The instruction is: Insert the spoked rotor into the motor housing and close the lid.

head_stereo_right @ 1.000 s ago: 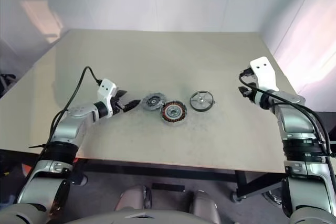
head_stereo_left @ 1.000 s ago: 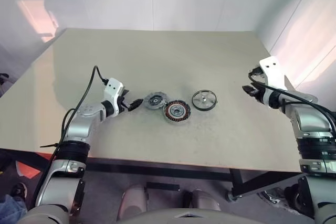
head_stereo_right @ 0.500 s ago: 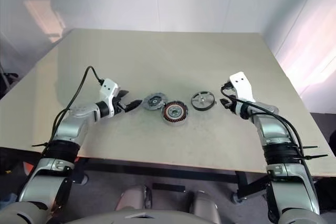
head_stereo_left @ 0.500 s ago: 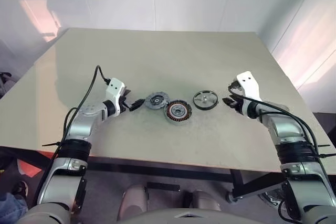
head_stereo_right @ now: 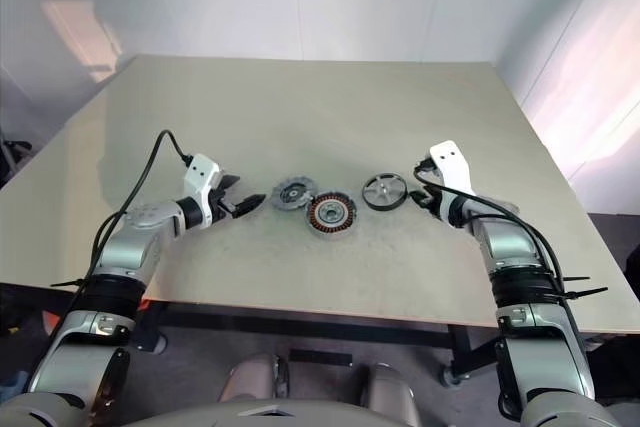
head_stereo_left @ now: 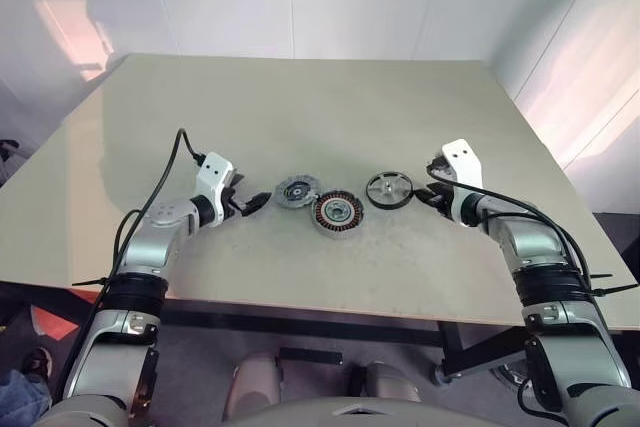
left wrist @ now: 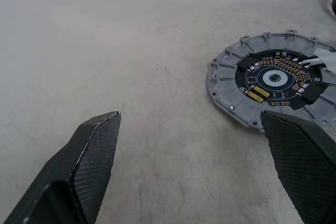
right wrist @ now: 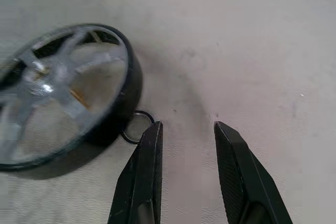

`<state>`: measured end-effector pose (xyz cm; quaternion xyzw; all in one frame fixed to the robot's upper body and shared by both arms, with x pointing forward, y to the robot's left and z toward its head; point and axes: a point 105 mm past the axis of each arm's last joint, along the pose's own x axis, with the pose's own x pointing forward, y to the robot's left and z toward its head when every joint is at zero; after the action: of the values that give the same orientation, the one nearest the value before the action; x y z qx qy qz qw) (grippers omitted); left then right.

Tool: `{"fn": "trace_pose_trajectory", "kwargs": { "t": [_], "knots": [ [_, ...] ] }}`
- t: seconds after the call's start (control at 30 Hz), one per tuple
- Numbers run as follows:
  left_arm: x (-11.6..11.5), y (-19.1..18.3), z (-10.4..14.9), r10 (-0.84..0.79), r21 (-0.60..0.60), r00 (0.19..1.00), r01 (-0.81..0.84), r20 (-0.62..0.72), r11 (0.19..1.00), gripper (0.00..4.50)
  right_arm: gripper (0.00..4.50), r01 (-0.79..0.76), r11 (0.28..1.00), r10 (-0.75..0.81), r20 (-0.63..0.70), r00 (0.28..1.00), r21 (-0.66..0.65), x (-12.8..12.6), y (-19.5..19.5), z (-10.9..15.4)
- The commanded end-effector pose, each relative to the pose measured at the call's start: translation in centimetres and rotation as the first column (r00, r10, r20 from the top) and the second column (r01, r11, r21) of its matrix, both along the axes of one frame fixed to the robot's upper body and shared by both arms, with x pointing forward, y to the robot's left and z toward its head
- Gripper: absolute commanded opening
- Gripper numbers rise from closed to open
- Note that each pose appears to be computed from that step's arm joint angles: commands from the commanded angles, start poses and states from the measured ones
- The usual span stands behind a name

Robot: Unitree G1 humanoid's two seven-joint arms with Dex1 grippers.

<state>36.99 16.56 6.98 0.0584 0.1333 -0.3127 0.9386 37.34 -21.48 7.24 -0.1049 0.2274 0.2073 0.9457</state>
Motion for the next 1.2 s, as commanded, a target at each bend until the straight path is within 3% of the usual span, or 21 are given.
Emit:
{"fn": "trace_pose_trajectory", "kwargs": {
  "t": [0.03,0.2,0.47,1.17,1.2],
  "knots": [
    [0.5,0.2,1.8,0.003,-0.001,0.998,-0.003,0.057,1.000,4.50,1.67,-0.076,0.997,0.073,0.091,0.993,0.026,-0.1,2.3,3.0],
    [0.5,0.1,1.8,0.000,-0.003,0.998,0.000,0.056,1.000,4.50,1.67,-0.087,0.996,0.085,0.103,0.991,0.011,-0.4,2.9,3.6],
    [0.5,0.2,1.8,0.002,-0.001,0.998,-0.002,0.058,1.000,4.50,1.67,-0.054,0.998,0.055,0.019,0.998,-0.032,-0.9,1.6,0.5],
    [0.3,0.3,1.9,0.004,0.003,0.998,-0.004,0.058,1.000,4.50,1.67,0.019,1.000,-0.018,-0.081,0.997,0.010,0.2,0.9,-2.9],
    [0.3,0.4,1.9,0.005,0.003,0.998,-0.005,0.058,1.000,4.50,1.31,0.025,1.000,-0.024,-0.085,0.996,0.011,0.2,0.8,-3.0]
  ]
}}
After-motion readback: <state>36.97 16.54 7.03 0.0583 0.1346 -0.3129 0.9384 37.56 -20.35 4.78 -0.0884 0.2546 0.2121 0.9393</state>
